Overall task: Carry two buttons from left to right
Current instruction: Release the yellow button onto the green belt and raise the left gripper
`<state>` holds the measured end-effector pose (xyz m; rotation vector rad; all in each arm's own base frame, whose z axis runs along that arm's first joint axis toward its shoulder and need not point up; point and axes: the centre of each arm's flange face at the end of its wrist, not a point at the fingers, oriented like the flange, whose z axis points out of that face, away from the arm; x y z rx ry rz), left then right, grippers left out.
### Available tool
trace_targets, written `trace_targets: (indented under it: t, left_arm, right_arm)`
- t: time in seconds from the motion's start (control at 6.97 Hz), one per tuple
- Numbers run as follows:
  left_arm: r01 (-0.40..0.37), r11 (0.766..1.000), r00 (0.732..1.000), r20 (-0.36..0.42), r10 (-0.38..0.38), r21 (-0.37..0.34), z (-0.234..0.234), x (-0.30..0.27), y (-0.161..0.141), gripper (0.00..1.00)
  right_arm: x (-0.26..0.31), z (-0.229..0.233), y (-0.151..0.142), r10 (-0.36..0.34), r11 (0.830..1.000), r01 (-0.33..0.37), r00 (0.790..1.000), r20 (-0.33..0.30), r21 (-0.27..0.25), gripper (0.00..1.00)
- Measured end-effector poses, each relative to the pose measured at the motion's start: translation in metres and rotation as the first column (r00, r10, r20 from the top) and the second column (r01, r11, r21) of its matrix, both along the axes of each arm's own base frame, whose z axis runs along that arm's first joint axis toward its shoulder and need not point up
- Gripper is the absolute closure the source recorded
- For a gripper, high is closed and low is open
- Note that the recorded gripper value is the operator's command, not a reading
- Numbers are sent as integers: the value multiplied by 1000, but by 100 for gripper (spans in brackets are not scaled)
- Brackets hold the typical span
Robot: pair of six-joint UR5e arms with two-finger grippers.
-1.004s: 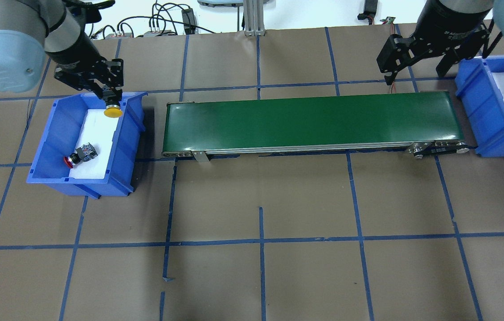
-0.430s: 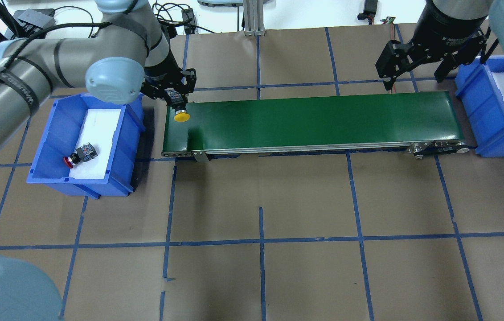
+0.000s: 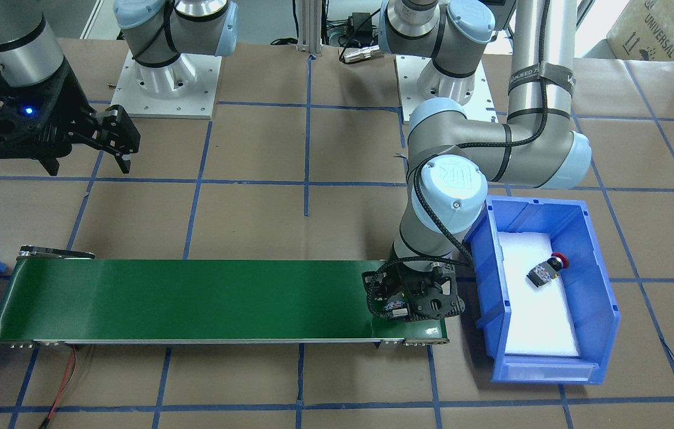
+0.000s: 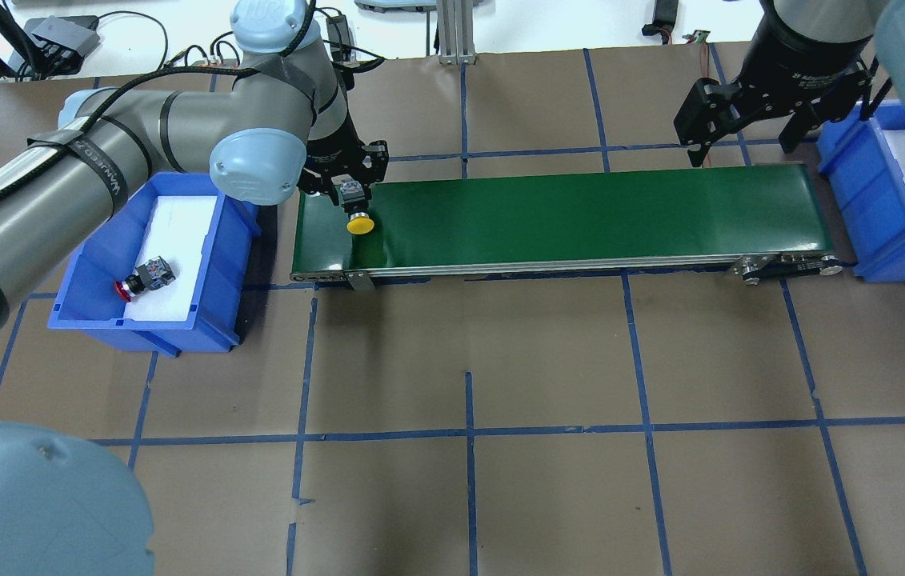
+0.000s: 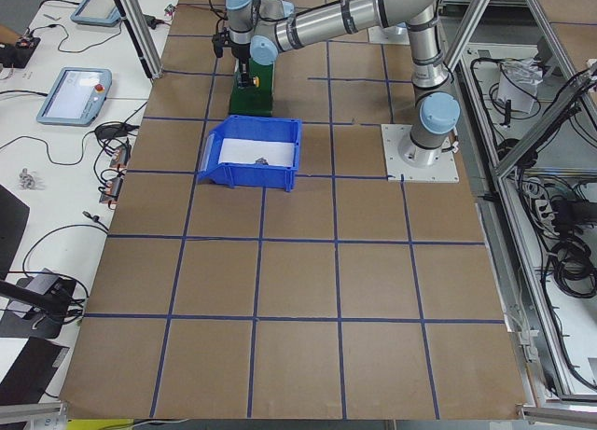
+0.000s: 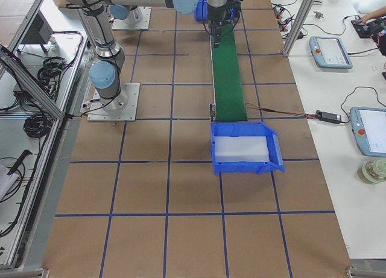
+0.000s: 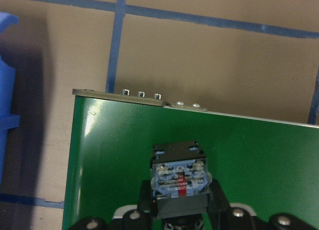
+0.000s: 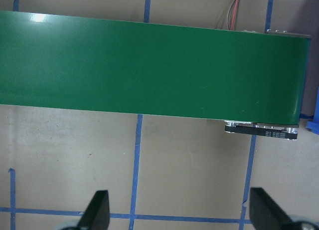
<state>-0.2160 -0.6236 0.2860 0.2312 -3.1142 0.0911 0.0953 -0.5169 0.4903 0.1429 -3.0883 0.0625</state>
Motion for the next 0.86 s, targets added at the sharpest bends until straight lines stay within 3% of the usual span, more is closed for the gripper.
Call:
trace_targets:
  t: [0.43,0.72,0.86]
  left_arm:
    - [25,1000,1000,5,-25,5,10,6,0,0]
    - [155,987,984,81,-157,33,21,43,-5,0]
    - [178,983,980,88,-181,41,28,78,-8,0]
  right_arm:
    - [-1,-1,-2,-3,1000,3,1000,1,3,0]
    - [-2,-2,-3,-8,1000,8,1000,-1,5,0]
    - [-4,-2,-4,-12,1000,12,1000,-1,4,0]
